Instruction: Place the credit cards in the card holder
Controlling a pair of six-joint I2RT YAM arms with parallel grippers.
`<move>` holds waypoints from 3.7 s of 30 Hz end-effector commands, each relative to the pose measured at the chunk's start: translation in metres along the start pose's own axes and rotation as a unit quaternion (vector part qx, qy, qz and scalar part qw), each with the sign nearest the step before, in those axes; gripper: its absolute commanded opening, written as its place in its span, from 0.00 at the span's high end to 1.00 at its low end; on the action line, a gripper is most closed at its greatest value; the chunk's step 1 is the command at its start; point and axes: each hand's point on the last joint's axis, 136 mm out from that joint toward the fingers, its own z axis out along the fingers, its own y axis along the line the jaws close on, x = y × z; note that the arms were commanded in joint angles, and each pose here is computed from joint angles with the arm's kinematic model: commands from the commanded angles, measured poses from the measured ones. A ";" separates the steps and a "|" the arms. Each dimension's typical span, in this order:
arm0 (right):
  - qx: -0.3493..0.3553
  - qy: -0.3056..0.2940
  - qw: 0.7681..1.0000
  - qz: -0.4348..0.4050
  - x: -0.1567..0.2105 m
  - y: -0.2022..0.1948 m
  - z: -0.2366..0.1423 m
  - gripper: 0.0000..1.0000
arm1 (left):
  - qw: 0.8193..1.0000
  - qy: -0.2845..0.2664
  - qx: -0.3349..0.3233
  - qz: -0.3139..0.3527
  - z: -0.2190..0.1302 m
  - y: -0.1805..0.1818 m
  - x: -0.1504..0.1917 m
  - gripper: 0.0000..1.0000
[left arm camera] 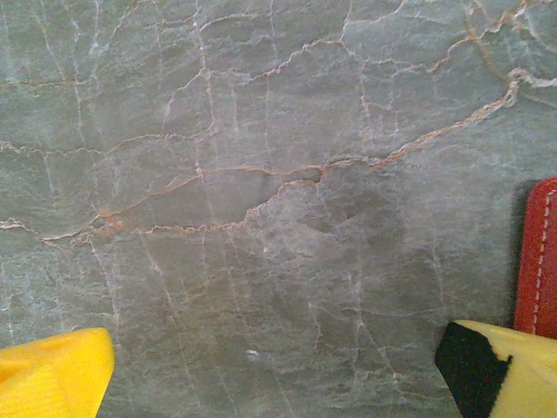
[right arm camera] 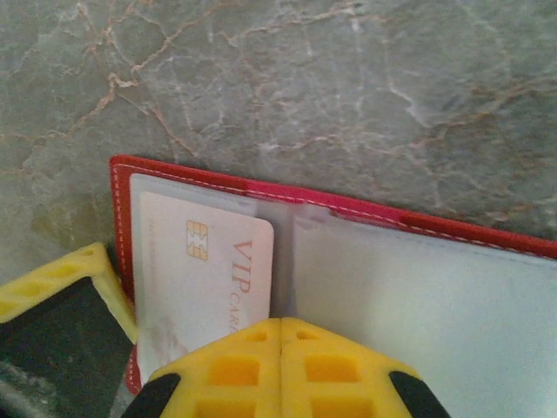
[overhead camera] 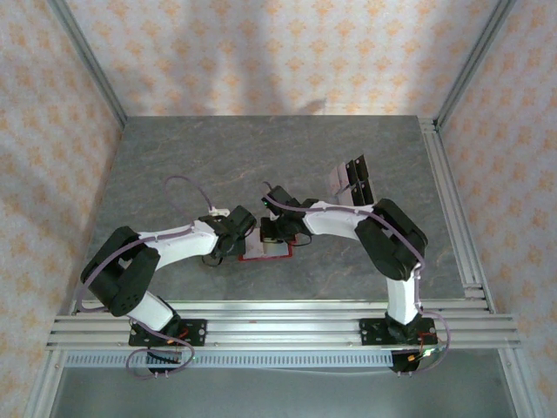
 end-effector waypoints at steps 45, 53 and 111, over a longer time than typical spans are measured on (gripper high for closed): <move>-0.012 0.019 1.000 -0.014 0.006 0.021 0.013 0.99 | 1.000 0.016 0.003 0.002 0.012 -0.004 0.014 0.00; 0.005 -0.007 1.000 -0.029 -0.002 0.021 -0.013 0.95 | 1.000 0.013 0.000 -0.004 0.010 -0.002 0.011 0.00; 0.045 -0.018 0.998 0.030 0.021 -0.031 -0.028 0.42 | 0.998 -0.013 0.055 -0.017 -0.006 -0.015 0.006 0.00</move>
